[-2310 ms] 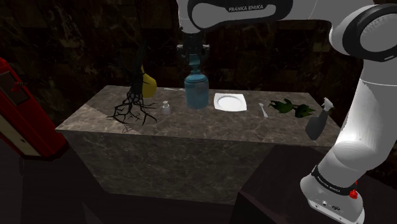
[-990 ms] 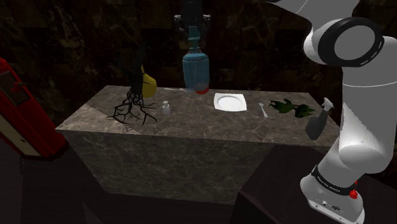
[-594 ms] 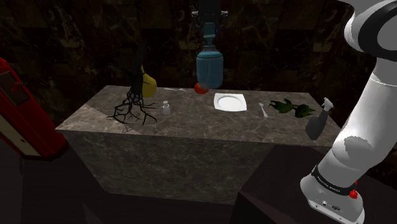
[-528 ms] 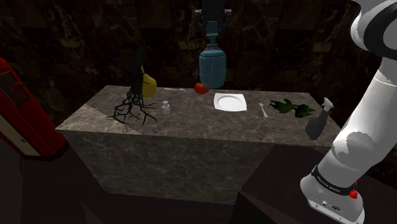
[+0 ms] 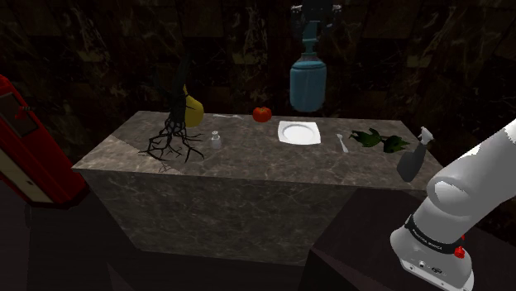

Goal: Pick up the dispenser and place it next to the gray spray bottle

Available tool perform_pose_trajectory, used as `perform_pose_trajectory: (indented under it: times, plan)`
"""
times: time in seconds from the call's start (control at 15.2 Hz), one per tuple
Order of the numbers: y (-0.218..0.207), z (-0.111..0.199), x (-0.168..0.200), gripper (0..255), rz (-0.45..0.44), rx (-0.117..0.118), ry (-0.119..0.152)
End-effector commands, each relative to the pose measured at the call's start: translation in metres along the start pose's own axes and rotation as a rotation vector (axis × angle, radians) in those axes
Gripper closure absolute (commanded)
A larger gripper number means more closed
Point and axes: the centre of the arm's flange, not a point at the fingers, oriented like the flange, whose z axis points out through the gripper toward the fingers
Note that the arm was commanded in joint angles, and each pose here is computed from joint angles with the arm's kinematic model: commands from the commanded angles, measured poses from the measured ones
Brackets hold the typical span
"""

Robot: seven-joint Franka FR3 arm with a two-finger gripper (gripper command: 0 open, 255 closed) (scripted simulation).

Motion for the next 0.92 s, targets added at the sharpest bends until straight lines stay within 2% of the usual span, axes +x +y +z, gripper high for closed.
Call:
perform_pose_trajectory:
  times: [0.0,0.86]
  plan:
    - [0.025,-0.003,0.0,255,-0.001,0.001,0.0]
    - [0.195,-0.024,0.013,255,-0.001,0.001,0.0]
